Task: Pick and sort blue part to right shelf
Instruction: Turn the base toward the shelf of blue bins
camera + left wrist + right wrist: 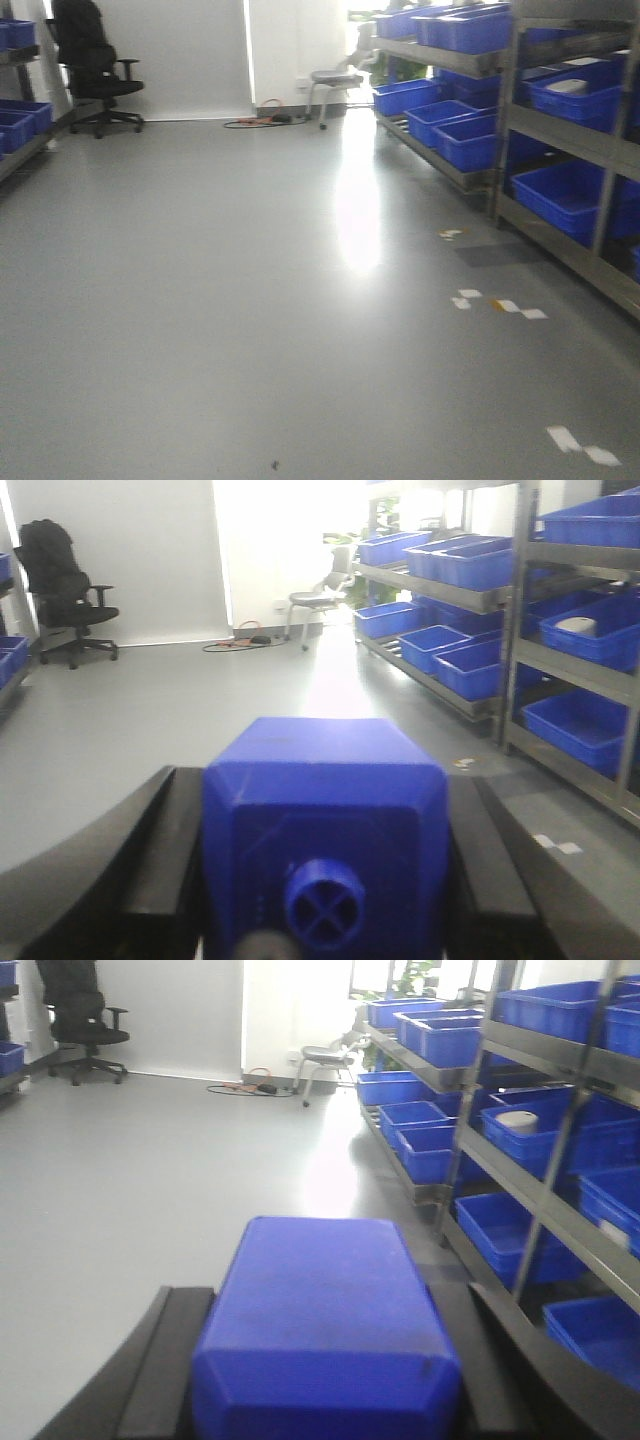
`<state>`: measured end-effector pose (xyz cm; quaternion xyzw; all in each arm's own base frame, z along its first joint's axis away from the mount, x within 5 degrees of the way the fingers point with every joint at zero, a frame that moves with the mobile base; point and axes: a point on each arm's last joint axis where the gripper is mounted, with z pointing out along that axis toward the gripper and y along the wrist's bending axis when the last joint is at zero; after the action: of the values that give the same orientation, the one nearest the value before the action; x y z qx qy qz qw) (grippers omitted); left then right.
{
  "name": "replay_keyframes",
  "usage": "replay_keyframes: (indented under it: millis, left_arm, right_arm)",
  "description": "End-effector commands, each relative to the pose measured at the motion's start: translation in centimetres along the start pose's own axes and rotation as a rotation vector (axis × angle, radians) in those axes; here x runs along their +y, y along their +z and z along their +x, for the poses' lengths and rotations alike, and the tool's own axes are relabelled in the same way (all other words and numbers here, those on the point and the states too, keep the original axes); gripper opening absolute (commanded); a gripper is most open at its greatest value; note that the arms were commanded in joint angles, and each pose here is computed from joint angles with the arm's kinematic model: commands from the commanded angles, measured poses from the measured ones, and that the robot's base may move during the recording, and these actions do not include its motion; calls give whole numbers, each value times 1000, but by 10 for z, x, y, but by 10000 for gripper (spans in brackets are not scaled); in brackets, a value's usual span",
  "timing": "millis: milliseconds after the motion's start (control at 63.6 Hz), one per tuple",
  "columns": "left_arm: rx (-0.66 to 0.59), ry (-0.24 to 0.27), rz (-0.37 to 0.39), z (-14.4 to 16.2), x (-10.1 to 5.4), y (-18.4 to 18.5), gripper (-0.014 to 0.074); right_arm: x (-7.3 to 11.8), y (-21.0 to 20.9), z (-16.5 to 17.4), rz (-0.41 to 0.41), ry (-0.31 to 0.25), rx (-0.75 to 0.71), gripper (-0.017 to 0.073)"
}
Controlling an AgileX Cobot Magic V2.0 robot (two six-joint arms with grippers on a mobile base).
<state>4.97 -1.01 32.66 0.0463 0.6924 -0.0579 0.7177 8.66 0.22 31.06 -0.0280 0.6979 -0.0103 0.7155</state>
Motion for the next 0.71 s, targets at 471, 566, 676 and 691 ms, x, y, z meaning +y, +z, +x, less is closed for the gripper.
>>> replay_keyframes:
  millis: [471, 566, 676, 691]
  left_arm:
    - [-107, -18, -15, -17, 1, 0, 408]
    - [-107, -18, -15, -17, 1, 0, 408]
    - [-107, -18, -15, -17, 1, 0, 408]
    - [-107, -18, -15, -17, 1, 0, 408]
  right_arm:
    - [-1, -1, -18, 12, -15, -115, 399]
    - [-1, -1, -18, 12, -15, -115, 399]
    - [-1, -1, -18, 12, -15, -115, 399]
    - [-1, -1, -18, 12, -15, -115, 399]
